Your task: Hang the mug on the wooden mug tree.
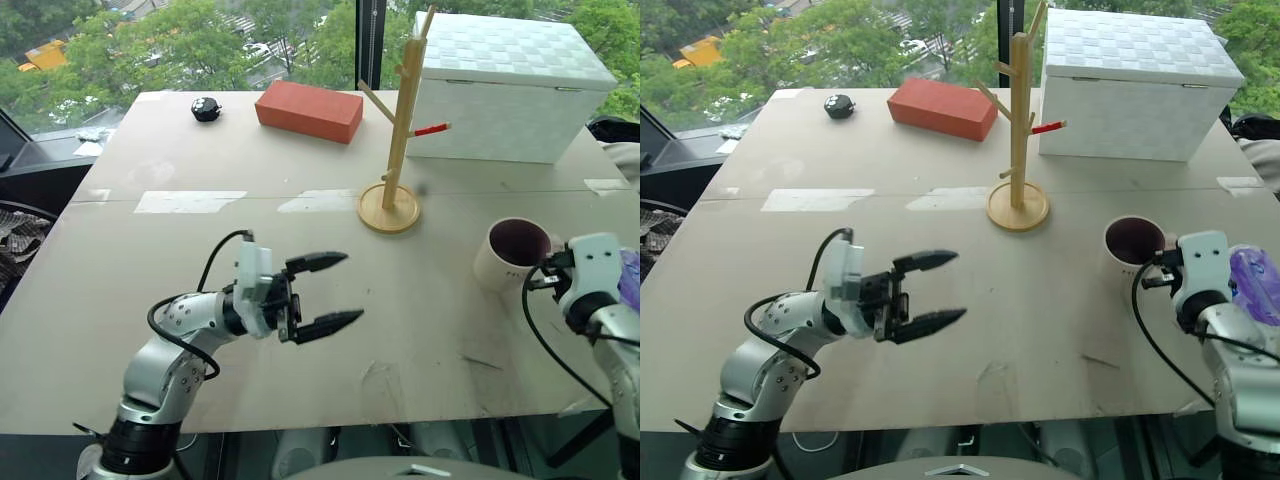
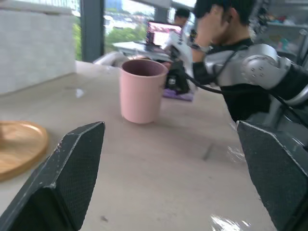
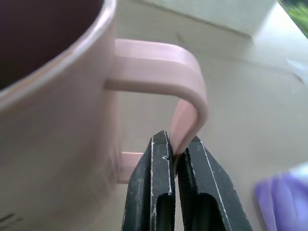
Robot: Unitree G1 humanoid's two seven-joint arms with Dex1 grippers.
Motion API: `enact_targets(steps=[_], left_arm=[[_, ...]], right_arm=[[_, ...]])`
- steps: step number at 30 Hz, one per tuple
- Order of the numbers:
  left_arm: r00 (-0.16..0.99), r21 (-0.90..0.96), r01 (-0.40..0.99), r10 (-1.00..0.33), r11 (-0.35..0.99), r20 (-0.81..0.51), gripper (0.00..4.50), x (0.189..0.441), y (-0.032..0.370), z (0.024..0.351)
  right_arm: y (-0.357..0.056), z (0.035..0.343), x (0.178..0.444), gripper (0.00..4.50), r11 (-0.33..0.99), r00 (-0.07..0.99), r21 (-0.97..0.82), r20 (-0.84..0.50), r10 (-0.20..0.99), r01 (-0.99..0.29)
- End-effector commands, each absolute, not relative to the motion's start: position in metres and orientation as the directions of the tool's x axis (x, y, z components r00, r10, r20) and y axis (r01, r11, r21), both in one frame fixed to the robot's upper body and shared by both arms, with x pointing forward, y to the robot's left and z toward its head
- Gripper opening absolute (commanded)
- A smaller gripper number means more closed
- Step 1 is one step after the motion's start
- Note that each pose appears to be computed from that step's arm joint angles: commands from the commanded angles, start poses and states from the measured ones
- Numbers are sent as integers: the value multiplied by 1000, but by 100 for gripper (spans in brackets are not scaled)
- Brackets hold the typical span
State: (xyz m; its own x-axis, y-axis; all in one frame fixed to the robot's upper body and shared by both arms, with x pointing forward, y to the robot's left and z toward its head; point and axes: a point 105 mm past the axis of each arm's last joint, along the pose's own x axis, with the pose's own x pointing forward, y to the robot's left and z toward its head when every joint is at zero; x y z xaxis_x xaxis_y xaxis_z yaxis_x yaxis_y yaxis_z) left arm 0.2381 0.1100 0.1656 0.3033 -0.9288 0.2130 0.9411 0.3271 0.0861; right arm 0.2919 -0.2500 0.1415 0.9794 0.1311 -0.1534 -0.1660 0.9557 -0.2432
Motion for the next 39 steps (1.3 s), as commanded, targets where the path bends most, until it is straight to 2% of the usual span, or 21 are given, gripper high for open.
enact_targets(steps=[1,6,12,18,27,31,32,34,38,39], left_arm=[[374,127,892,-865,434,334,450,240,132,174],[416,111,862,-817,494,400,450,234,146,171],[445,94,847,-795,523,413,450,232,148,173],[455,90,835,-773,543,442,450,225,150,176],[475,95,817,-757,569,449,450,218,158,174],[483,93,805,-739,586,470,450,217,159,176],[482,92,804,-734,588,479,450,217,159,178],[476,93,803,-728,588,493,450,217,159,179],[462,100,804,-722,586,516,450,217,159,184],[461,99,805,-722,585,516,450,217,159,184]], right_arm=[[-230,180,303,4,885,936,-307,-80,343,-350],[-205,233,339,4,779,843,-353,-58,535,-519],[-172,266,366,4,604,705,-410,-153,693,-683],[-164,278,393,4,544,682,-458,-217,698,-703],[-143,281,419,4,482,641,-466,-285,712,-742],[-126,266,428,4,442,603,-439,-355,715,-782],[-123,261,430,60,435,591,-424,-373,715,-795],[-122,252,431,134,426,575,-403,-398,715,-810],[-146,261,432,307,502,647,-428,-329,688,-751],[-156,265,430,330,528,667,-428,-304,681,-734]])
